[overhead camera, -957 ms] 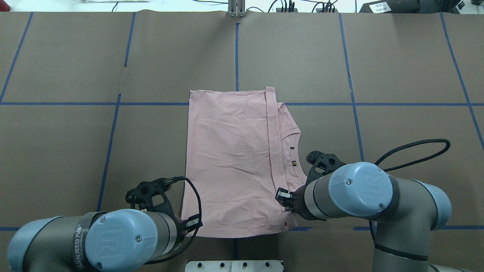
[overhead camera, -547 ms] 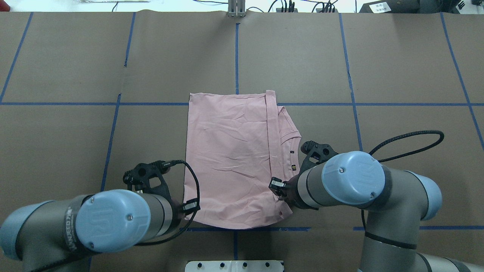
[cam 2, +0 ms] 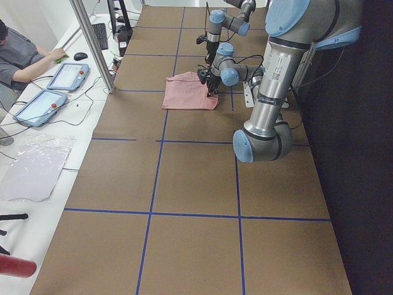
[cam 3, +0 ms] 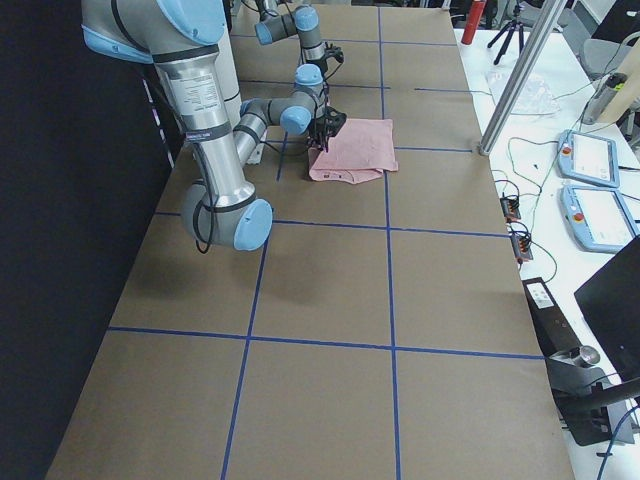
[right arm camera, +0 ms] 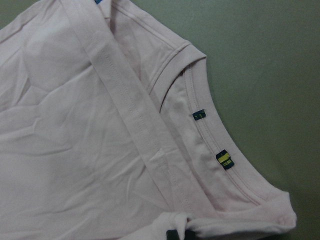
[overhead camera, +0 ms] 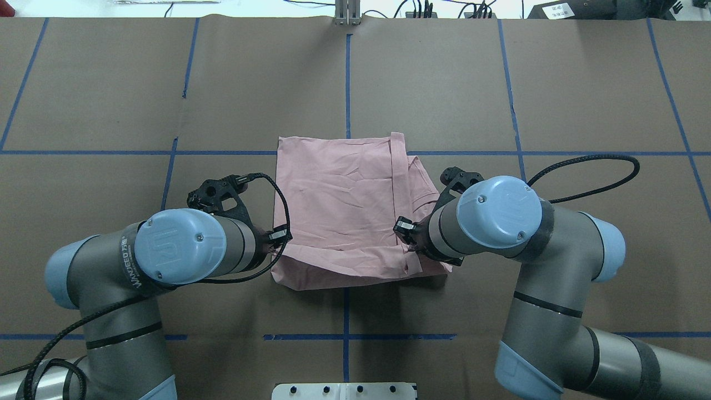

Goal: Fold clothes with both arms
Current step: 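Lift the near edge with both grippers and fold it away from the robot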

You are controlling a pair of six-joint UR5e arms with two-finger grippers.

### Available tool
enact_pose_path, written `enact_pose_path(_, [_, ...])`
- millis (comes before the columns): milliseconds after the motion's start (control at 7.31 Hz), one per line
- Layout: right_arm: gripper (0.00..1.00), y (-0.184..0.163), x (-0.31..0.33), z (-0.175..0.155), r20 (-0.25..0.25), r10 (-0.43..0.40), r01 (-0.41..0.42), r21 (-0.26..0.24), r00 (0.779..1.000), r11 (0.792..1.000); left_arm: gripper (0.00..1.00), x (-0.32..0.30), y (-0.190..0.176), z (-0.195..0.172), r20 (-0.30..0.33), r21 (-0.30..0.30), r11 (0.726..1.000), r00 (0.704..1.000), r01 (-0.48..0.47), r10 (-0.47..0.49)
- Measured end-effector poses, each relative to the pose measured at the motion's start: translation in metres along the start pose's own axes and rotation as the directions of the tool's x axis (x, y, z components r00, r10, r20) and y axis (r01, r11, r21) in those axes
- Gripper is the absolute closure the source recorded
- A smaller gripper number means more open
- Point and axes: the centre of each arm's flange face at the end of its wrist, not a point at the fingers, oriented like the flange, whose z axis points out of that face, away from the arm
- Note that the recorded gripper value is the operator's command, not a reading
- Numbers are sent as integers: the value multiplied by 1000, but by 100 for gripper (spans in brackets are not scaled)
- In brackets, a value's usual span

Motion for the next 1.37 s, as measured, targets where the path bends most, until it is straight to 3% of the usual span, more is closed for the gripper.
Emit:
enact_pose_path(273, [100, -15, -3, 14, 24, 7, -8, 12, 1000, 1000, 100, 5, -12, 3, -23, 14, 1000, 1000, 13, -13])
enact_pose_path(547, [100, -52, -24, 23, 45, 38, -41, 54, 998, 998, 100, 21, -47, 9, -32, 61, 997, 998, 47, -45])
enact_pose_path(684, [100, -80, -46, 32, 45, 67, -70, 87, 997, 994, 91, 32, -77, 24, -41, 97, 993, 997, 72, -69])
enact_pose_path(820, [31, -116, -69, 46, 48, 99, -105, 123, 994, 987, 62, 40, -115, 45, -67, 136, 986, 994, 92, -84])
enact_pose_path(957, [0, -158, -90, 62, 69, 127, -136, 155, 990, 978, 1, 49, -154, 66, -87, 174, 980, 993, 98, -84])
enact_pose_path(1367, [0, -264, -114, 67, 112, 140, -163, 240, 984, 957, 0, 54, -240, 89, -60, 262, 964, 998, 40, -25])
